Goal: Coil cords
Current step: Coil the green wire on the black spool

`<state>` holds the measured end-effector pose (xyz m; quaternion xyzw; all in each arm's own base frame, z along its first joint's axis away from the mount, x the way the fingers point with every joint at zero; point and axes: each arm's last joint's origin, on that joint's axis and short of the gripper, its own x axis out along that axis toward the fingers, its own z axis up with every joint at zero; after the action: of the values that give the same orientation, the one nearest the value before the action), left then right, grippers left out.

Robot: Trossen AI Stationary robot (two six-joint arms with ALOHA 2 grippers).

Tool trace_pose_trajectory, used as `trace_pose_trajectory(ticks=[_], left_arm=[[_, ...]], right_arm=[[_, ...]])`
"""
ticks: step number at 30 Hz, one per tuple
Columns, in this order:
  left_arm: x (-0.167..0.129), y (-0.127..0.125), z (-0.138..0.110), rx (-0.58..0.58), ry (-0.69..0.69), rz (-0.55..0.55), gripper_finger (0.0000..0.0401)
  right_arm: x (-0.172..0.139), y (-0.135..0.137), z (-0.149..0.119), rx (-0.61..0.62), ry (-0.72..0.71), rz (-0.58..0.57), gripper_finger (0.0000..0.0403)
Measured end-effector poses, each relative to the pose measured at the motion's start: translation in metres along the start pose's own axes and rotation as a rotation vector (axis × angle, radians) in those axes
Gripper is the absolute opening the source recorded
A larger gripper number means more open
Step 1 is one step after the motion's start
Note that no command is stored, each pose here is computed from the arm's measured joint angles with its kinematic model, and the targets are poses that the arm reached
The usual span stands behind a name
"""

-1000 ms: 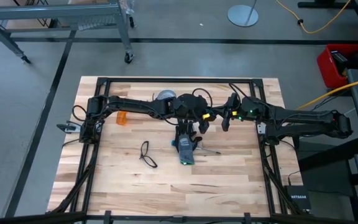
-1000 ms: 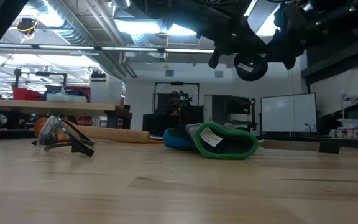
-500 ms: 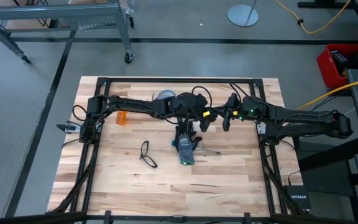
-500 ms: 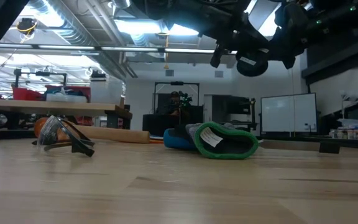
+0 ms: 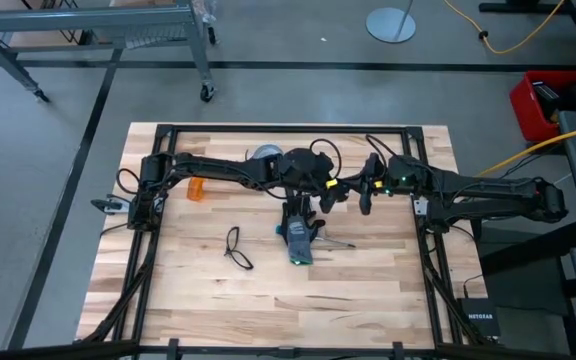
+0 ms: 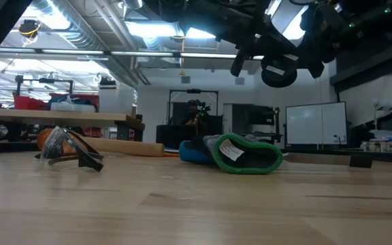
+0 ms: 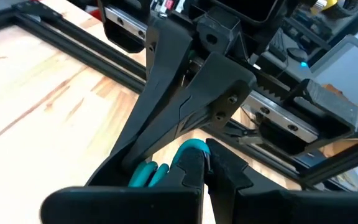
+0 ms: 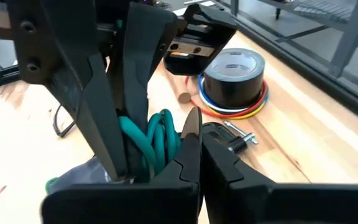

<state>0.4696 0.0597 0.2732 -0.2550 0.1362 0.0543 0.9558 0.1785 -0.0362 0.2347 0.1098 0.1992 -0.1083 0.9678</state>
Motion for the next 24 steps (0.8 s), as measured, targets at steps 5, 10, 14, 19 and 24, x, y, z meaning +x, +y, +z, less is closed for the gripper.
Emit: trace_pose_trajectory(ticks=[5, 10, 14, 19, 24], left_arm=[[-0.0002, 0.0008, 0.0004, -0.02, 0.022, -0.041, 0.0], [-0.0005, 0.0008, -0.0005, -0.04, 0.055, -0.082, 0.0], [-0.0006, -0.0005, -0.0012, -0.054, 0.08, -0.125, 0.0], [-0.001, -0.002, -0.002, -0.066, 0.112, -0.178, 0.0], [-0.0015, -0.0039, -0.003, -0.069, 0.149, -0.243, 0.0]], right_arm=[[-0.0001, 0.0008, -0.0008, 0.0, 0.013, 0.03, 0.0001], [-0.0003, 0.001, -0.0038, 0.002, 0.049, 0.046, 0.0001], [-0.0004, 0.0026, -0.0041, 0.003, 0.059, 0.102, 0.0001], [-0.0007, 0.0043, -0.0044, 0.004, 0.069, 0.16, 0.0001], [-0.0009, 0.0058, -0.0048, 0.006, 0.08, 0.215, 0.0001]])
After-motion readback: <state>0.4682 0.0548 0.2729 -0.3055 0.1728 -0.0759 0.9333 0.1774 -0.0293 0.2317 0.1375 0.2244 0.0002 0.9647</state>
